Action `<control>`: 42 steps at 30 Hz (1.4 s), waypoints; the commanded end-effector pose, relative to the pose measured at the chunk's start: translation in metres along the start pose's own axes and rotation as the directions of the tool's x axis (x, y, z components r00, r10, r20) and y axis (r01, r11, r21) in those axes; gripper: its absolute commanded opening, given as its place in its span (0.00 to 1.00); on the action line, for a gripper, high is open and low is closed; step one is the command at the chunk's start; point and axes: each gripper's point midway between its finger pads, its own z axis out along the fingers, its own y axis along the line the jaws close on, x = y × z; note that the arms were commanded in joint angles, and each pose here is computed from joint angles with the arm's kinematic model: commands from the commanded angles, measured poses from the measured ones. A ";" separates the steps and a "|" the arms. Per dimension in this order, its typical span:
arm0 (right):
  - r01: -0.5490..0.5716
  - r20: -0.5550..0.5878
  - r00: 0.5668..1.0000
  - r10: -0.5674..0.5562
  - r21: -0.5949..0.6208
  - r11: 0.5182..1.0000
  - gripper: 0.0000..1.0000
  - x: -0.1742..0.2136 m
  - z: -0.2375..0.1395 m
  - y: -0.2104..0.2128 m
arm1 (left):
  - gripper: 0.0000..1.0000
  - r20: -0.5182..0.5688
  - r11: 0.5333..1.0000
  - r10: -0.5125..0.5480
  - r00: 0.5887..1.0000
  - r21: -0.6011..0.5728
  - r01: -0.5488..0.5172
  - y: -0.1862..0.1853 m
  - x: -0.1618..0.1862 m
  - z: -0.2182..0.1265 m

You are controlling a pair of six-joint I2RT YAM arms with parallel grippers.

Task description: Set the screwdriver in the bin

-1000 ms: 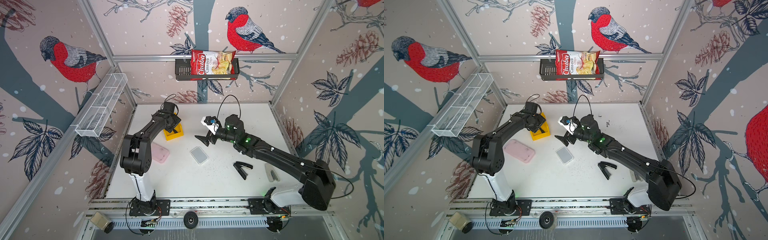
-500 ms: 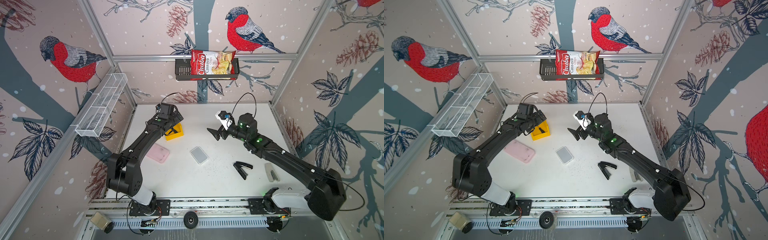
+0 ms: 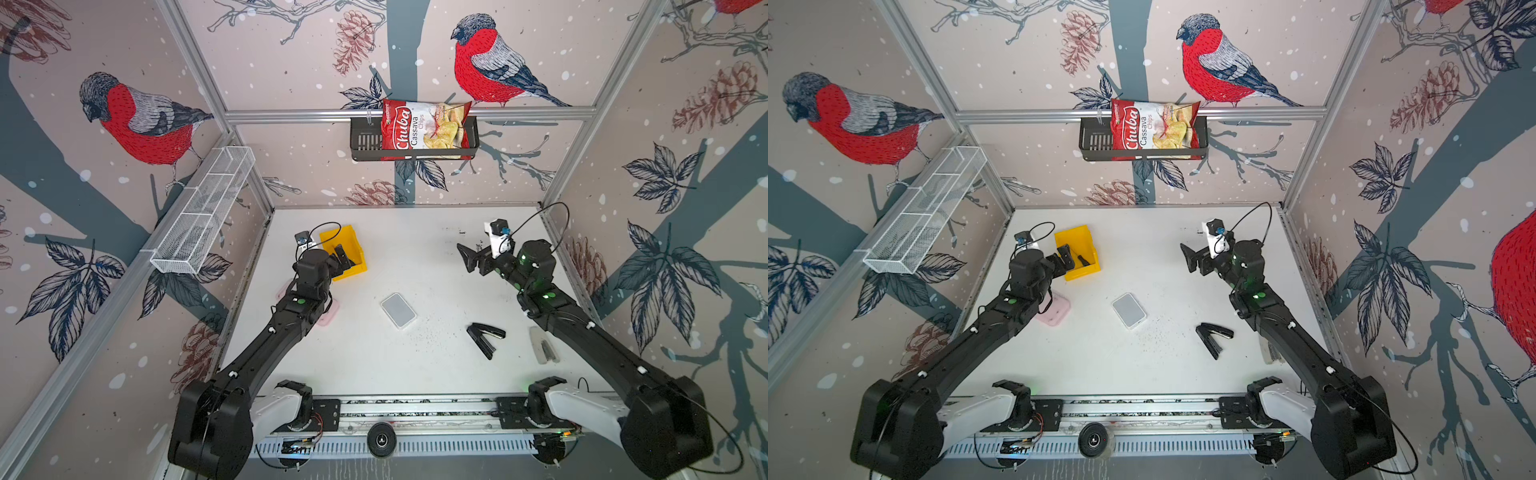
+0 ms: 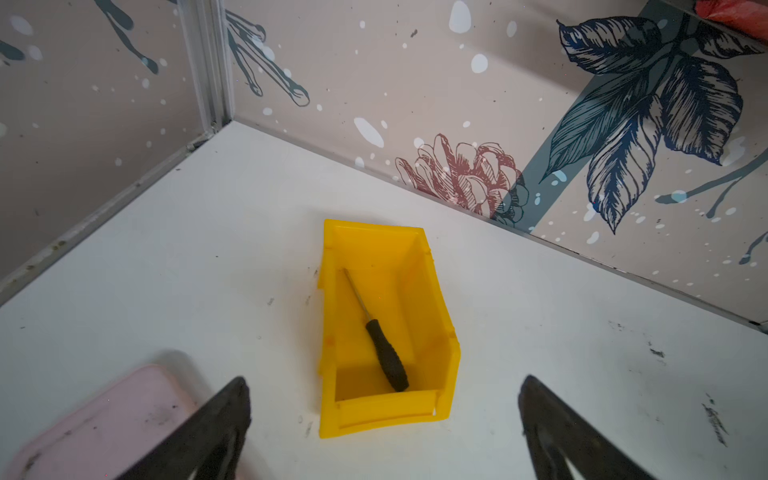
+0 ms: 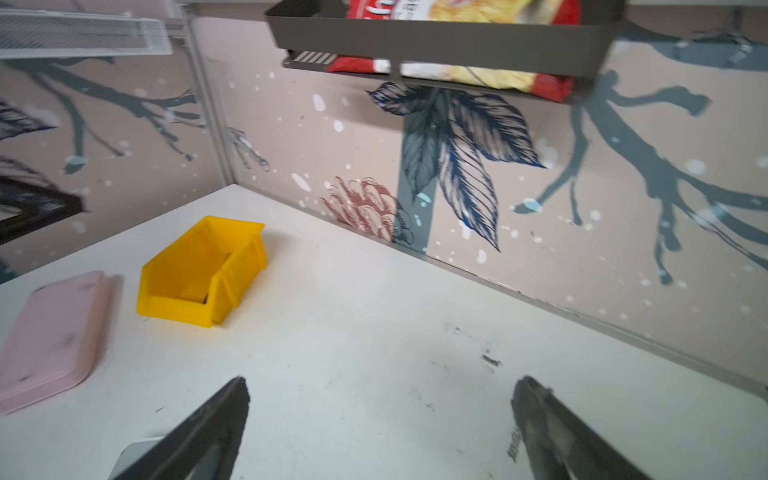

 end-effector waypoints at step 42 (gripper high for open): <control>-0.147 0.043 0.988 0.151 0.594 0.791 0.99 0.151 -0.052 -0.139 | 0.99 0.298 0.944 0.327 0.897 -0.140 -0.298 0.075 0.050 0.019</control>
